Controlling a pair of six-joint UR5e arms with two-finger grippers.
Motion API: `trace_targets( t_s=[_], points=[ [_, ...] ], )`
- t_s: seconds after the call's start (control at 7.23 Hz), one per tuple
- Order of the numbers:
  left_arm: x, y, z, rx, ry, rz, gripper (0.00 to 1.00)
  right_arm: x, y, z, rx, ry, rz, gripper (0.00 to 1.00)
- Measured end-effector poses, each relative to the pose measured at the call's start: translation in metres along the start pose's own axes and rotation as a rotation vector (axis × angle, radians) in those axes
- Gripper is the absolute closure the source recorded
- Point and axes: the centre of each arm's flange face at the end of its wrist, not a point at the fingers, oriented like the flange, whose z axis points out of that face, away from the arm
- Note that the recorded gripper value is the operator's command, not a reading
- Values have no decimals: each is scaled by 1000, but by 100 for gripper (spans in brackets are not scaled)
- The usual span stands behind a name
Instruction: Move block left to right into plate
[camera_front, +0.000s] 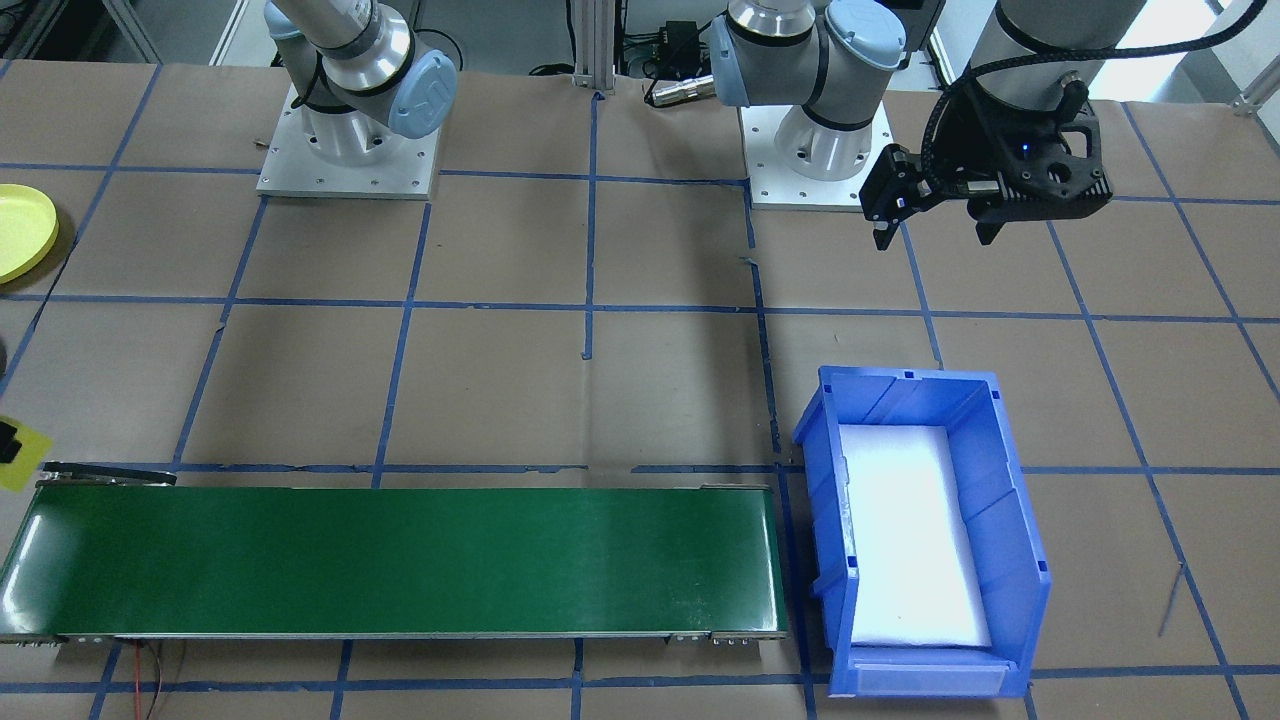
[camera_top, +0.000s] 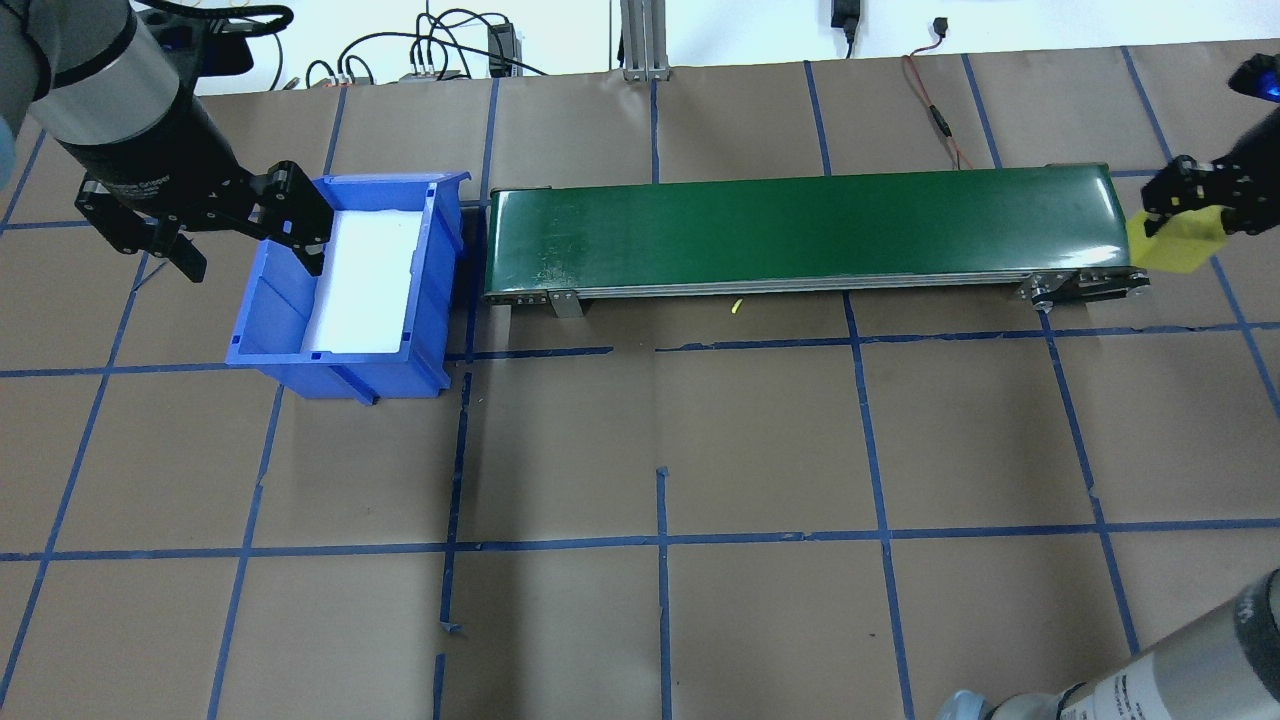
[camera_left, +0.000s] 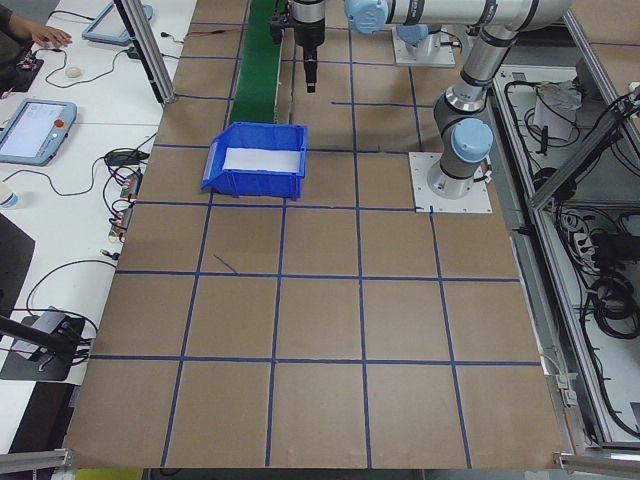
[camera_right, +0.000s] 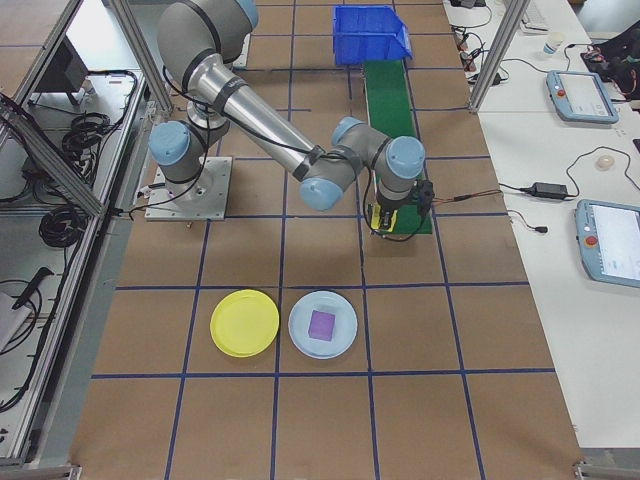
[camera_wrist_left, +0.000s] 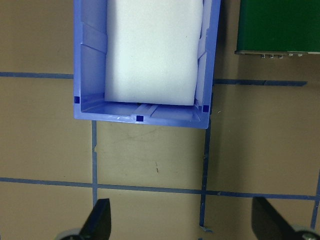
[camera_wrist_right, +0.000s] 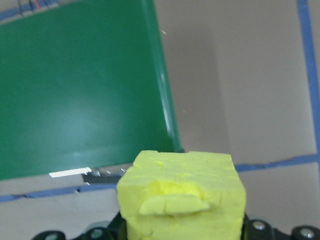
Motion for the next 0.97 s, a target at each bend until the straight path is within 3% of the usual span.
trace_targets(
  t_s=[0.28,0.55,0.83,0.97],
  points=[
    [0,0,0,0,0,0,0,84,72,-11,-54,29,-61,78],
    [0,0,0,1,-1,-1,0,175,152,-3,-85,0,-81,73],
    [-1,0,0,1,-1,-1,0,241,225,8,-82,-51,-102,72],
    [-1,0,0,1,-1,-1,0,262,249,15,-68,-54,-111,72]
  ],
)
